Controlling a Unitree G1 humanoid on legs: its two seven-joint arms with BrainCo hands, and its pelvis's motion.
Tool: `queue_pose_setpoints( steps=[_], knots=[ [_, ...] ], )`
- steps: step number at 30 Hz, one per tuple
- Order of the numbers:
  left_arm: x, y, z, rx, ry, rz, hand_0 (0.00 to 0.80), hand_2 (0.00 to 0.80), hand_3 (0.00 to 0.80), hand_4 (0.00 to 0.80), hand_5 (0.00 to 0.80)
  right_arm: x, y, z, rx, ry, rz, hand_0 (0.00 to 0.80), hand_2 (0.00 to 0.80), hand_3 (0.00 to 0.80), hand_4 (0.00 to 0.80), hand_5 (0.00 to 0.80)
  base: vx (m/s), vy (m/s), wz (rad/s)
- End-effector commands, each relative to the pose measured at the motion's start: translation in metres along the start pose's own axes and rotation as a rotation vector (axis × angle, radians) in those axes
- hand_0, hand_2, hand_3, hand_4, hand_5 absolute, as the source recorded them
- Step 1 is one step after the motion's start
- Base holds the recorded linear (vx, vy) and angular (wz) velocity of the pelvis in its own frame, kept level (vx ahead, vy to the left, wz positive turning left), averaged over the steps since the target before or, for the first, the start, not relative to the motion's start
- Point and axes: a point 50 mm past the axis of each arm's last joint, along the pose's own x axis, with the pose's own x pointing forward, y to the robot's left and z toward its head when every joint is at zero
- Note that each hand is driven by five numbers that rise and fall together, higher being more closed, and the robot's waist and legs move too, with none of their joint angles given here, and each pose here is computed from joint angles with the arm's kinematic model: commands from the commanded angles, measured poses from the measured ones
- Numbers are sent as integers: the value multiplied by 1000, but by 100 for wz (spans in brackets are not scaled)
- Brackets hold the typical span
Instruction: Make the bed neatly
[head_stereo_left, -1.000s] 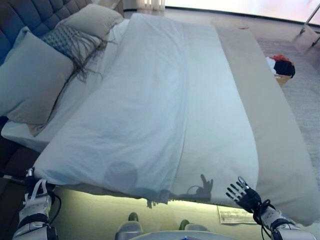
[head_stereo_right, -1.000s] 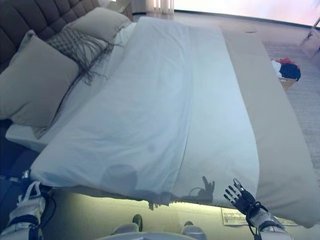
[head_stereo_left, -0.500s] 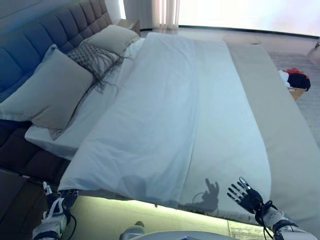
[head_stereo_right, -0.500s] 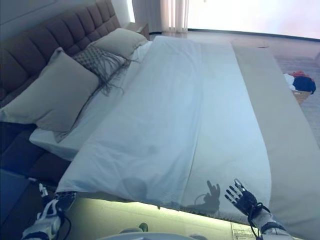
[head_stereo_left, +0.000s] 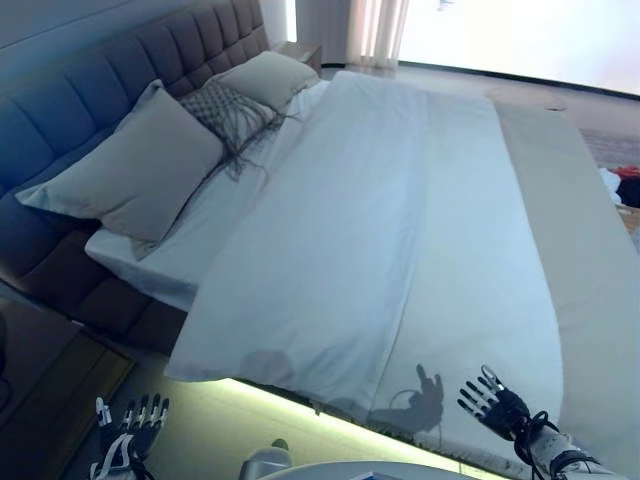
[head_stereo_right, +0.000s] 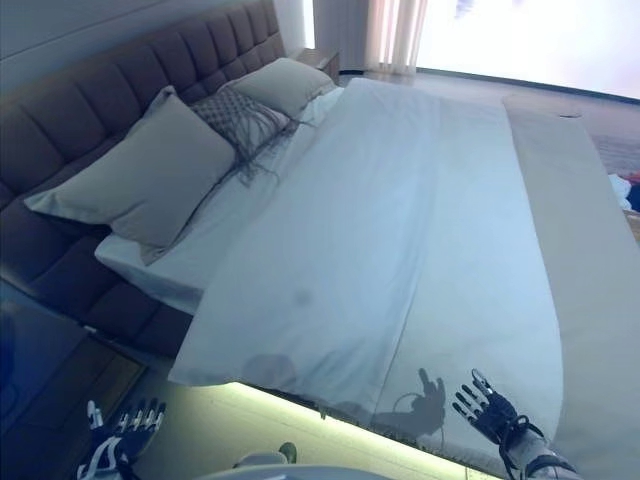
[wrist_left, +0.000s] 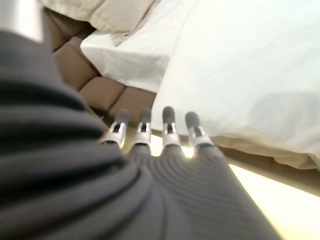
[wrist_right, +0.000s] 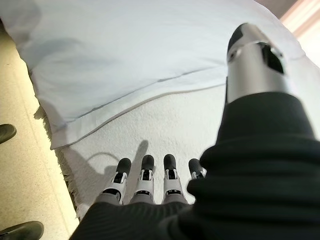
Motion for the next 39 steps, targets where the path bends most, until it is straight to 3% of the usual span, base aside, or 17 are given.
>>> queue_pose_setpoints(
  steps=[1,14,23,29,34,39],
  knots=[
    [14,-30,-6,29,26,-165,0,0,0,0,0,12,26,14,-10,-47,74,0,0,0,0,0,0,0,0],
    [29,-82,-20,93,116,-444,0,0,0,0,0,9,18,8,-28,-15,41,0,0,0,0,0,34,21,-1],
    [34,-93,-25,158,129,-460,0,0,0,0,0,6,14,4,-42,-13,60,0,0,0,0,0,78,17,-15],
    [37,-102,-29,465,142,-467,0,0,0,0,0,8,18,0,-23,-67,78,0,0,0,0,0,22,-31,-23],
    [42,-107,-43,908,197,-439,0,0,0,0,0,7,14,-10,-147,-62,53,0,0,0,0,0,-17,-35,-17],
    [41,-74,-60,1294,373,-307,0,0,0,0,0,8,10,-42,-302,84,57,0,0,0,0,0,-1,-26,-22]
  ],
)
